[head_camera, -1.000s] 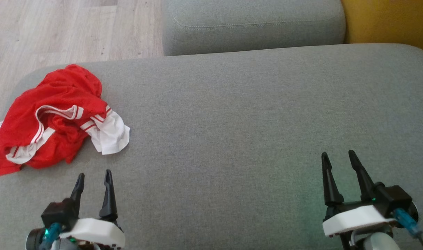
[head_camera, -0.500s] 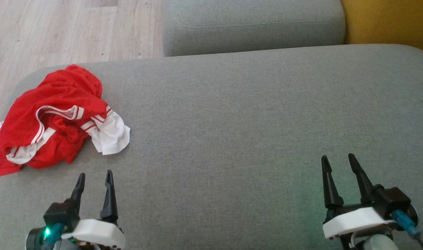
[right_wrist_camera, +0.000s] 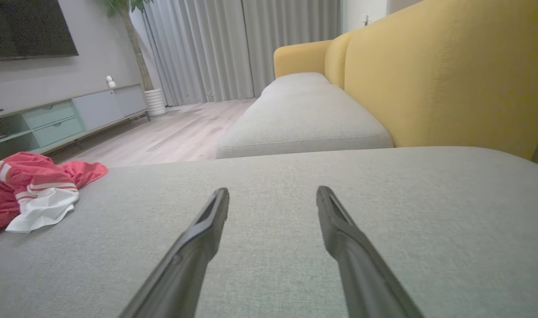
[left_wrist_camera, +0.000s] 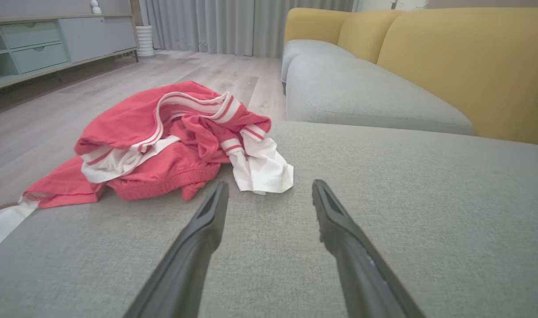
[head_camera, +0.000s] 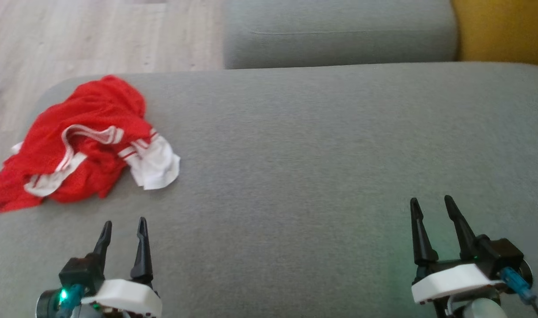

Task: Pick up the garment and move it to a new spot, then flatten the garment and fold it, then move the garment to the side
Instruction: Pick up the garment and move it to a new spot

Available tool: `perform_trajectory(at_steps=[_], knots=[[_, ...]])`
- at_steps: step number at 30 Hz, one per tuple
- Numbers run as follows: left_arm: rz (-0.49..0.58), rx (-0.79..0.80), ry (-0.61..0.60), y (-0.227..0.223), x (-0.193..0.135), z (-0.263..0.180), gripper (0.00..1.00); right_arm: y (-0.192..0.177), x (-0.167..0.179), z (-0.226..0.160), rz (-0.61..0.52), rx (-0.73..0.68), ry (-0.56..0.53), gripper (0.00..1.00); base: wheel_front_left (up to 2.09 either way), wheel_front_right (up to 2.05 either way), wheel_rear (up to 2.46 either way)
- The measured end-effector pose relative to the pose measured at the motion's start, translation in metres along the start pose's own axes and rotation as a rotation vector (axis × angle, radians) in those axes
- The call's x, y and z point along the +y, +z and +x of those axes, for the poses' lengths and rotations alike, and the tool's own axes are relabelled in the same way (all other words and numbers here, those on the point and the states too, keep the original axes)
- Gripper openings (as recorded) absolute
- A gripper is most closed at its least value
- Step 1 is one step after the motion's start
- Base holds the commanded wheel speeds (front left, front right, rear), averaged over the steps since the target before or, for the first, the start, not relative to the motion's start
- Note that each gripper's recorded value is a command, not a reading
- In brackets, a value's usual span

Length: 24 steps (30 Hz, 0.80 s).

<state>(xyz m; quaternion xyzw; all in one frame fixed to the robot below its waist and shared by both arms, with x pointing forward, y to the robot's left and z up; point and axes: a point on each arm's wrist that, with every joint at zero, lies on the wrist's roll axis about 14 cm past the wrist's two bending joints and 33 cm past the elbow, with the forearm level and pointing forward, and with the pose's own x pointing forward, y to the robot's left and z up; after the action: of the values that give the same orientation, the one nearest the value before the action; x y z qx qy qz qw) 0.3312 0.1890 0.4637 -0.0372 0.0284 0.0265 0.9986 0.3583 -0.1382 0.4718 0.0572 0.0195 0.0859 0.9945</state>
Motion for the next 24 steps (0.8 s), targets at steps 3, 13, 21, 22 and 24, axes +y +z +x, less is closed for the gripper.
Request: perform_trajectory(at_steps=[3,13,21,22,24], knots=[[-0.005,-0.005,0.041,0.001,0.012,-0.007,1.00,0.001,0.014,0.007,-0.002,-0.003,0.046,1.00,0.00,0.00,0.00],[-0.031,-0.003,0.277,-0.005,0.075,-0.063,1.00,-0.008,0.094,0.030,0.006,0.029,0.296,1.00,0.00,0.00,0.00],[-0.051,0.013,0.396,-0.013,0.103,-0.097,1.00,-0.015,0.134,0.034,0.002,0.054,0.417,1.00,0.00,0.00,0.00],[-0.050,0.014,0.396,-0.013,0.104,-0.095,1.00,-0.016,0.134,0.035,0.004,0.056,0.416,1.00,0.00,0.00,0.00],[-0.054,0.015,0.385,-0.012,0.102,-0.089,1.00,-0.017,0.131,0.037,0.009,0.059,0.407,1.00,0.00,0.00,0.00]])
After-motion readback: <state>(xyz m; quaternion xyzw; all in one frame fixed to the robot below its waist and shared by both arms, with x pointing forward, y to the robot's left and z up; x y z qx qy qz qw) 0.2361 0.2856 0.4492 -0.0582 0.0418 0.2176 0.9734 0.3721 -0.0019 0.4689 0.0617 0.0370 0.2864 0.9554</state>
